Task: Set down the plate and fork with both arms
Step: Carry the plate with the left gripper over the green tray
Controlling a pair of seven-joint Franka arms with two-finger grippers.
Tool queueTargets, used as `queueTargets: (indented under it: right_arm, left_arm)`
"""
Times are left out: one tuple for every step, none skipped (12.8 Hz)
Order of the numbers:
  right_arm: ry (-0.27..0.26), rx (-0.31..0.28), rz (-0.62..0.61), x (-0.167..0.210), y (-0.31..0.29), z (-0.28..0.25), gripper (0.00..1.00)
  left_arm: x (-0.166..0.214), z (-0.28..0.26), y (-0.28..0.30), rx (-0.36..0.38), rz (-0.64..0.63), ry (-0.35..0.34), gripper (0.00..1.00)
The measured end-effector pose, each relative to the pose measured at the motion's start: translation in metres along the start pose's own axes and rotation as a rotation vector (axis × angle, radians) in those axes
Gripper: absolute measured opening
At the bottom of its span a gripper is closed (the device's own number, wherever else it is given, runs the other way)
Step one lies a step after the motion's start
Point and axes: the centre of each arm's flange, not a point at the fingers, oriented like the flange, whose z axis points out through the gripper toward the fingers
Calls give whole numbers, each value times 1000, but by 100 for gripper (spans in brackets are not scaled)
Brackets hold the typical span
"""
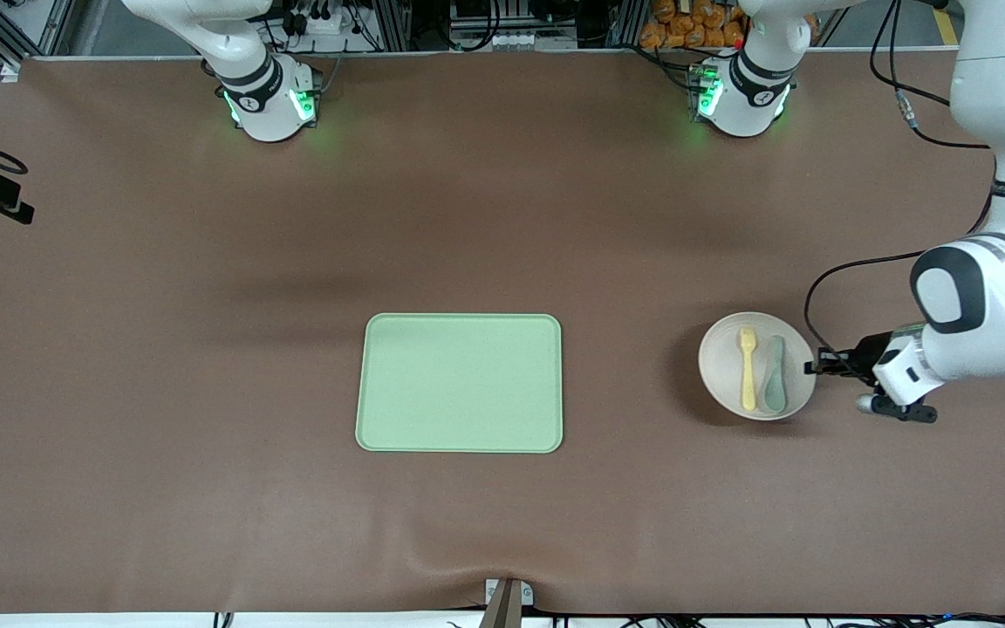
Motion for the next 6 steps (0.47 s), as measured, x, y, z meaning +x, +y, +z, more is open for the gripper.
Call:
queueTargets:
  right_arm:
    - [0,0,0,0,0,0,100]
    - [0,0,1,0,0,0,100]
    - [0,0,1,0,0,0,100]
    - [0,0,1,0,0,0,100]
    - [0,0,1,0,0,0,100]
    - [0,0,1,0,0,0,100]
  left_arm:
    - [9,3,25,0,-24,2,4]
    - [17,8,52,1,-47,2,4]
    - [23,13,77,3,-63,1,4]
    - [30,19,100,4,-75,0,4]
    - [35,26,122,4,-81,-1,4]
    - [41,33,142,2,-88,-2,4]
